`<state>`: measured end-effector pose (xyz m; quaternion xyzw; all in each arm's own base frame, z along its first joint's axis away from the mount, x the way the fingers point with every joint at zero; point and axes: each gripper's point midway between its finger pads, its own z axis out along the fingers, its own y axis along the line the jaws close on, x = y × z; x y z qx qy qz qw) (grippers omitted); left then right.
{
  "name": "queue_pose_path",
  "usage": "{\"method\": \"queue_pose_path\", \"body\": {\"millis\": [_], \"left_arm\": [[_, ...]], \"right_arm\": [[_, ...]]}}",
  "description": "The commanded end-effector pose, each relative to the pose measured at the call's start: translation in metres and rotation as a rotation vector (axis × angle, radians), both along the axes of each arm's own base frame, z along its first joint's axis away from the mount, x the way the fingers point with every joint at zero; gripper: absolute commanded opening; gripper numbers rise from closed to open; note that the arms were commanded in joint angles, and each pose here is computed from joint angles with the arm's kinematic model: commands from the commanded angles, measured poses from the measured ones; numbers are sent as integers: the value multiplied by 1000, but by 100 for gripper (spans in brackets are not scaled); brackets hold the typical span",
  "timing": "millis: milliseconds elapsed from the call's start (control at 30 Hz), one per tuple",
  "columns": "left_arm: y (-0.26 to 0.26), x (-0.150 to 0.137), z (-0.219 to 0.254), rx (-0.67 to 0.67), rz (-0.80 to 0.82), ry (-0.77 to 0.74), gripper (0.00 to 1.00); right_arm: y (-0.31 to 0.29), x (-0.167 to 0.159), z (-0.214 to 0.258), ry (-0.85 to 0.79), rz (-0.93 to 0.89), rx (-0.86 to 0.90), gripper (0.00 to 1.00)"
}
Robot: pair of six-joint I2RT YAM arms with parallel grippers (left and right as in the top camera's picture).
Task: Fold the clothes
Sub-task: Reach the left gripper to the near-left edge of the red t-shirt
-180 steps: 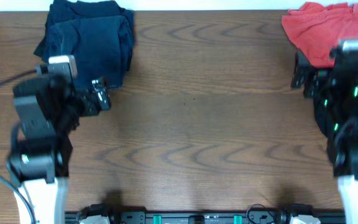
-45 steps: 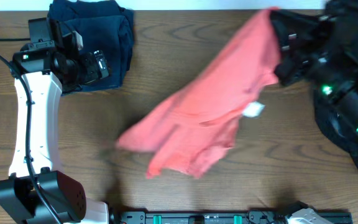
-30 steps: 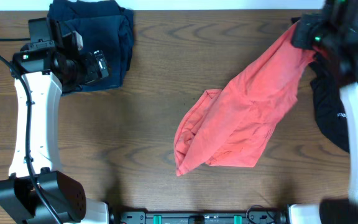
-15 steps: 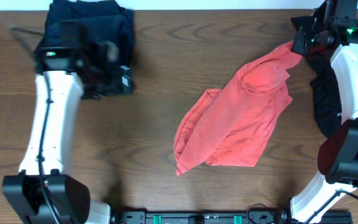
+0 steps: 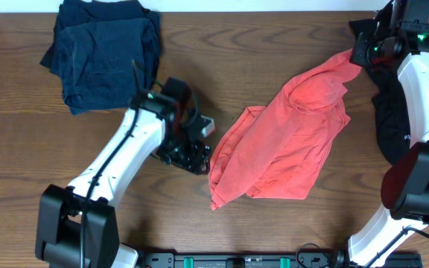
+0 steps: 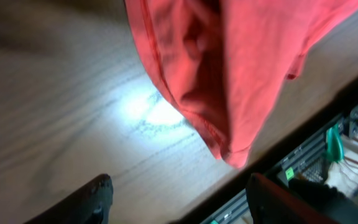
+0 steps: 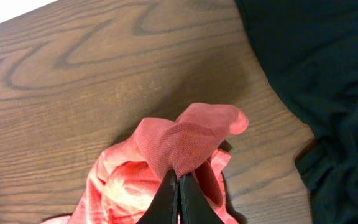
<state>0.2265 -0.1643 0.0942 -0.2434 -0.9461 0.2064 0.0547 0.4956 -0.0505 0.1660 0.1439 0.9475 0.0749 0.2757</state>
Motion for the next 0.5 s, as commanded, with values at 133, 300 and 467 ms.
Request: {"method": "queue_pose_path", "body": {"millis": [133,300,467], "left_arm": [[-30,-17,-23,-163,-33,22,70],[-45,-31,-22,-218,-93,40,70],[-60,-39,-24,-249,-144,42,61]], "right_arm": [[0,1,-3,3,18,3,2],[0,1,-3,3,17,3,3],[0,1,-3,3,17,2,4]]}}
